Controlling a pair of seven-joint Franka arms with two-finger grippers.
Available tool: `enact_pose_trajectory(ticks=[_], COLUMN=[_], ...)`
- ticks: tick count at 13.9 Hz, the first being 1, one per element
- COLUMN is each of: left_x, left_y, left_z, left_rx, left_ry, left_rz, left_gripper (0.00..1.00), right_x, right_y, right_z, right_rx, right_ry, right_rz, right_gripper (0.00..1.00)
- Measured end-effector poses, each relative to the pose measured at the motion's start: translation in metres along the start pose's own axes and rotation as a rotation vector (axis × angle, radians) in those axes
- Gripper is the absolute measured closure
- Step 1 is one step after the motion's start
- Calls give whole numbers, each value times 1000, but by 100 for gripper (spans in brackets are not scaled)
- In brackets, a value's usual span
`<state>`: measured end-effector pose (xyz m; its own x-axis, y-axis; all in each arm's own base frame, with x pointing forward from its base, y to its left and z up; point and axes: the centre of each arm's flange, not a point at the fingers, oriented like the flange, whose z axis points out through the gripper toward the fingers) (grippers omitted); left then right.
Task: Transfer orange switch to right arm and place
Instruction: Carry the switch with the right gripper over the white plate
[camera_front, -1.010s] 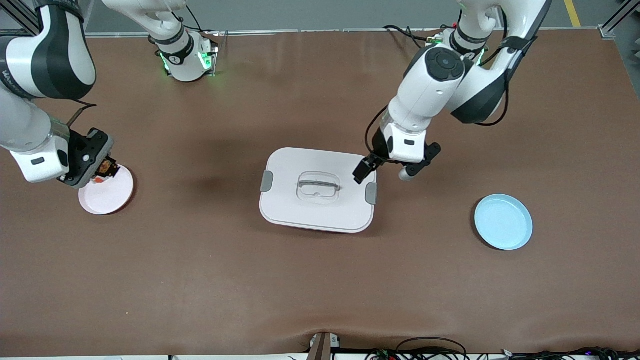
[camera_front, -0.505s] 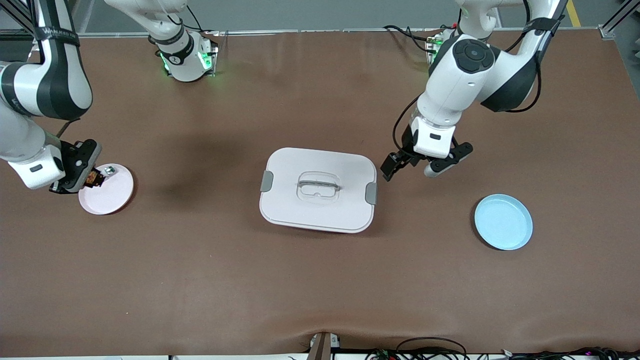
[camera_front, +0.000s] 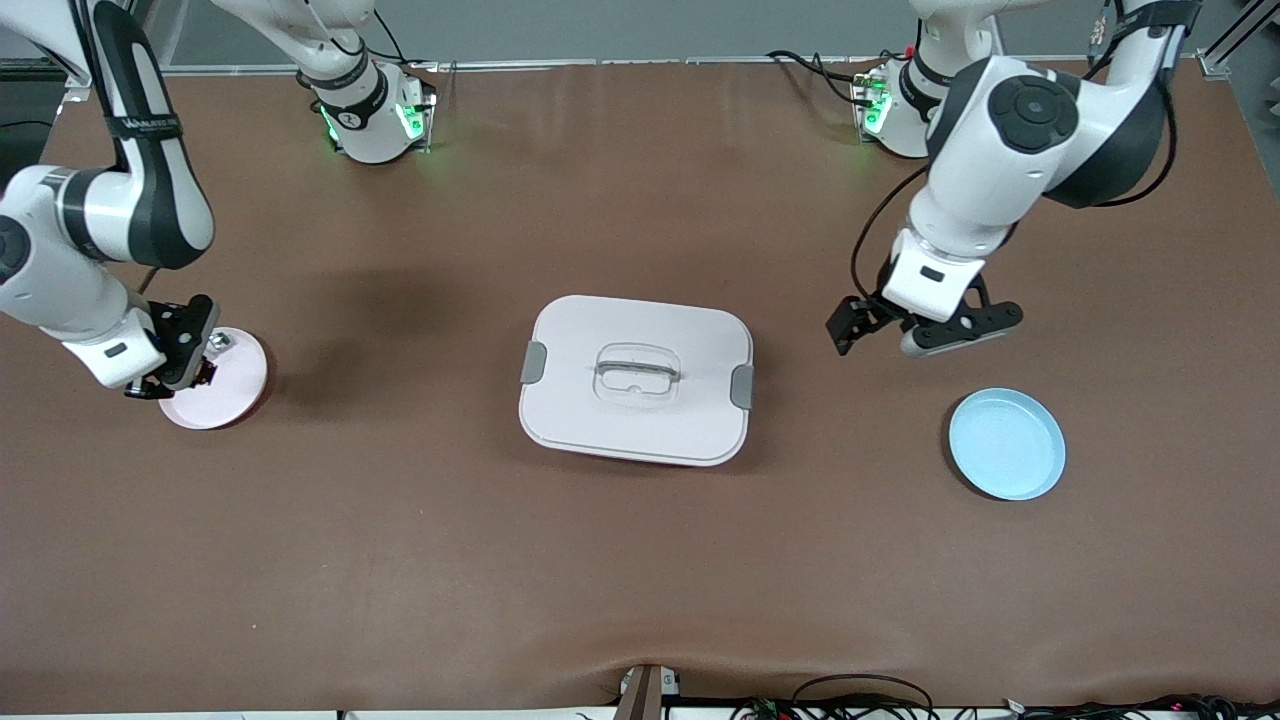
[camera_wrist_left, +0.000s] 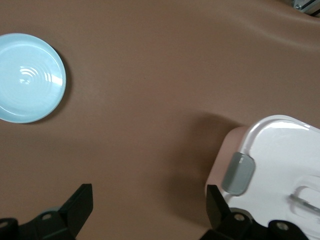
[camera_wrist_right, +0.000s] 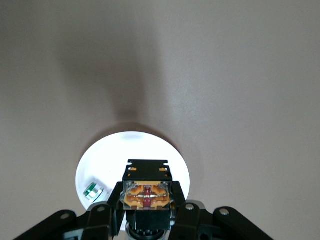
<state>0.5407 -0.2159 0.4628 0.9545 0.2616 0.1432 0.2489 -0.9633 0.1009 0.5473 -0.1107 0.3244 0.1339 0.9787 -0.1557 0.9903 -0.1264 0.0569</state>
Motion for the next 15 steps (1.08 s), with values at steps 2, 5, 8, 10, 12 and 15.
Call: enact_pose_trajectory(ticks=[2,5,8,10,12,15], left_x=[13,31,53,69,80,91], left_y=[-21,-62,-104,-128,-141,-148], left_z=[-4,-8,-19,-35,-56,-88], left_rx=[14,54,50,45,50,48], left_ry=[5,-23,-45,-46,-53,-39], left_rz=[35,107,147,145,133,115], left_gripper=[0,0,0,0,0,0], right_x=[-6,-25,-38,-34,-29,-28], right_y=[-12,-21,-29,-31,-32,-34], right_z=[21,41,64,77,86,101], right_rx=[-29,-47,-61,-62,-56,-55], right_ry=[-16,-40,-54,-63,-64,-54], right_rz=[-23,-38,-61,-101,-131,-158], right_gripper=[59,59,59,59,59,59])
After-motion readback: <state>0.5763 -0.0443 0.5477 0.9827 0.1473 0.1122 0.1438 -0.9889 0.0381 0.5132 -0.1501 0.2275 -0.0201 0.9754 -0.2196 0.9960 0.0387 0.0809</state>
